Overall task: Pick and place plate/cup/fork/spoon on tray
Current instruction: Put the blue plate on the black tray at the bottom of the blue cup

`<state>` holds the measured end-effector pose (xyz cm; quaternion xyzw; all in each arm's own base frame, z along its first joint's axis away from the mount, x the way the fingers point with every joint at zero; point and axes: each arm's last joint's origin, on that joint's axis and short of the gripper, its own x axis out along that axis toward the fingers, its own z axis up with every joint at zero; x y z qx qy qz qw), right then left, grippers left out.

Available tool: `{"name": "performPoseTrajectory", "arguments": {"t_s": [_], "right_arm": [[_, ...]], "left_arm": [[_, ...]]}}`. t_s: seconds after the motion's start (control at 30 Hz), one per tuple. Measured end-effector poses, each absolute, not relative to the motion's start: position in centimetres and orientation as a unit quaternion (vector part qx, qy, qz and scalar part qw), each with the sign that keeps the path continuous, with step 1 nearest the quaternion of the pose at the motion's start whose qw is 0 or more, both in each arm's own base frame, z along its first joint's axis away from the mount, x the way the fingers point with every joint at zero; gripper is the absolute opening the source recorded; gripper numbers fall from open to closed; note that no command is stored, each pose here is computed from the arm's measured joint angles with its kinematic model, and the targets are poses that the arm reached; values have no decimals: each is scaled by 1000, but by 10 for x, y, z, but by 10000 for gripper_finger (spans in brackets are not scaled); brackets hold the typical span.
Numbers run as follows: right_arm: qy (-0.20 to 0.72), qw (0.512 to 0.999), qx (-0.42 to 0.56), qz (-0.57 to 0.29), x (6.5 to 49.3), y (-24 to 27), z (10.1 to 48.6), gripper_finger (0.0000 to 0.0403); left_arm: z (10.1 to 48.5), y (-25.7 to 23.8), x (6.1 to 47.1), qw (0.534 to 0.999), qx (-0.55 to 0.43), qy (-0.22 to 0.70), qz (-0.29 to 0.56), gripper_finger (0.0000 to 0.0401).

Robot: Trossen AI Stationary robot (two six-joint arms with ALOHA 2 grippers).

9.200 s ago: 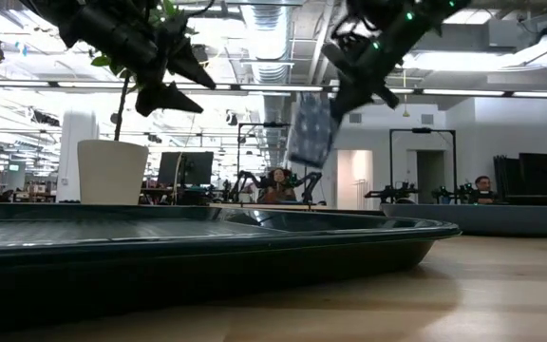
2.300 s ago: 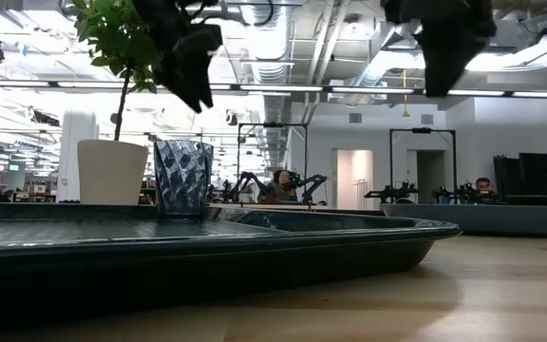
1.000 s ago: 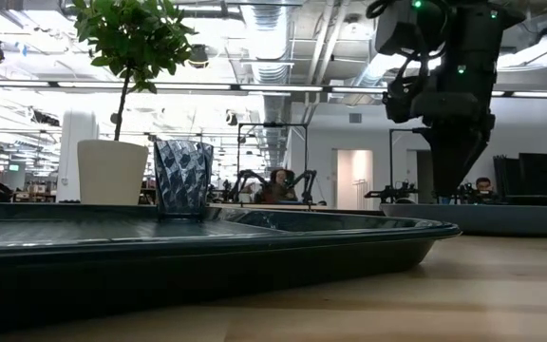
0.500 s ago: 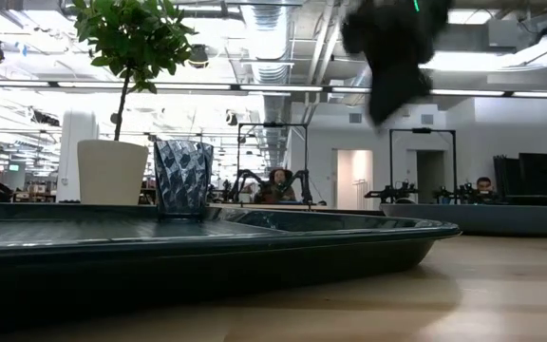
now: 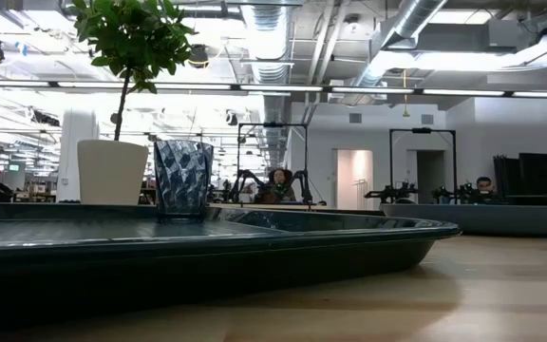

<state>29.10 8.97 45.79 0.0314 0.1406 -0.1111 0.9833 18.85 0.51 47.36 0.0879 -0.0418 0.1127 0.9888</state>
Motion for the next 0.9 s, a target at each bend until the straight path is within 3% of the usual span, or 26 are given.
{"name": "performPoseTrajectory", "arguments": {"t_s": [0.2,0.57,0.9], "right_arm": [[119,981,13,-154,280,111,462,214],[102,976,16,-193,273,122,463,214],[105,976,9,-191,273,124,463,214]], "left_arm": [[477,2,198,989,115,-73,65,249],[473,6,228,978,168,-90,89,249],[474,12,232,979,143,-102,103,249]]}}
